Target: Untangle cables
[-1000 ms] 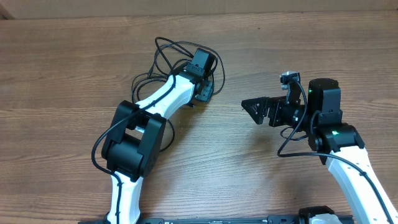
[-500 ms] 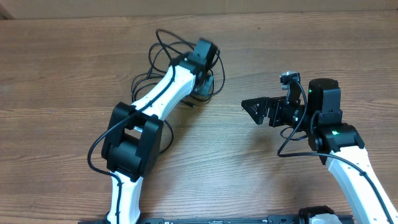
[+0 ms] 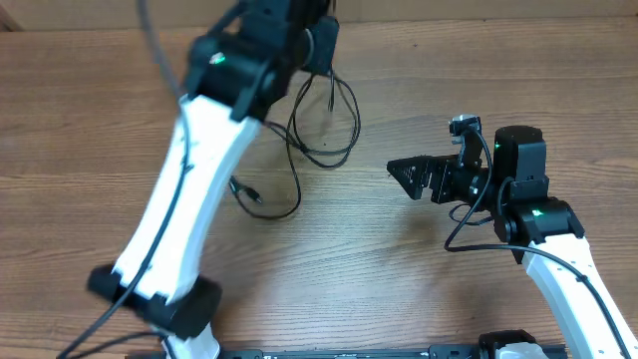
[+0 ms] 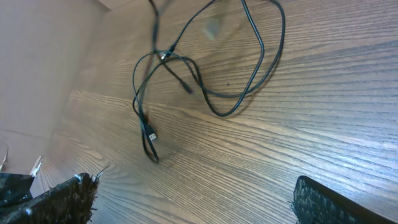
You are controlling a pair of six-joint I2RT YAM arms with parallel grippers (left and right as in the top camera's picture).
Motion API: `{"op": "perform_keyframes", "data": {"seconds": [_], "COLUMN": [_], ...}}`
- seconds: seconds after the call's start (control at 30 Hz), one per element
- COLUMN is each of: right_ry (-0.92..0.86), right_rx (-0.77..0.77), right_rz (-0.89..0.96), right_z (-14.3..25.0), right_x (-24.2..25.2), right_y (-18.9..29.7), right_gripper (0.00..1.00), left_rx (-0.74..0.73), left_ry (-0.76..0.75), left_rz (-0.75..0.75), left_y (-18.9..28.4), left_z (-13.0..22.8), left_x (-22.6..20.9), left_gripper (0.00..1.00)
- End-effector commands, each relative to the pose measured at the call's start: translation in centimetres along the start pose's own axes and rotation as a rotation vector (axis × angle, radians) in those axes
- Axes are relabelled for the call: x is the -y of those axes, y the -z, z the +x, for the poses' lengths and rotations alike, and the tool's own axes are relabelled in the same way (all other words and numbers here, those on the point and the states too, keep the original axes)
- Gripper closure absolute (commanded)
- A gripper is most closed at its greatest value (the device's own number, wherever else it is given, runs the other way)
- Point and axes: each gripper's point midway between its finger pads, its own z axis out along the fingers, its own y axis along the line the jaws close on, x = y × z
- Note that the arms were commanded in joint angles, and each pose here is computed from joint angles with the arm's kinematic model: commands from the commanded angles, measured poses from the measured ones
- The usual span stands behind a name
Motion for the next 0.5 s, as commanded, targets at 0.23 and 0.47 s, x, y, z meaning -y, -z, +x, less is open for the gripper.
{"op": "perform_keyframes", "data": {"seconds": [0.23, 0.47], "right_ry": [0.014, 0.014], "right_rx": [0.022, 0.022], "right_rz": [-0.004, -0.004], "right_z": [-0.6, -0.6], "right_x": [-0.5, -0.5], "right_y": [0.4, 0.4], "right_gripper": [0.0, 0.0], "left_rx": [0.356, 0.484], "left_ry": [0.172, 0.237], "left_rz": [-0.012, -0.052], "left_y": [13.9, 17.9], "left_z": [-6.7, -8.5], "left_x": [-3.1, -4.6], "left_gripper": [0.96, 0.96]}}
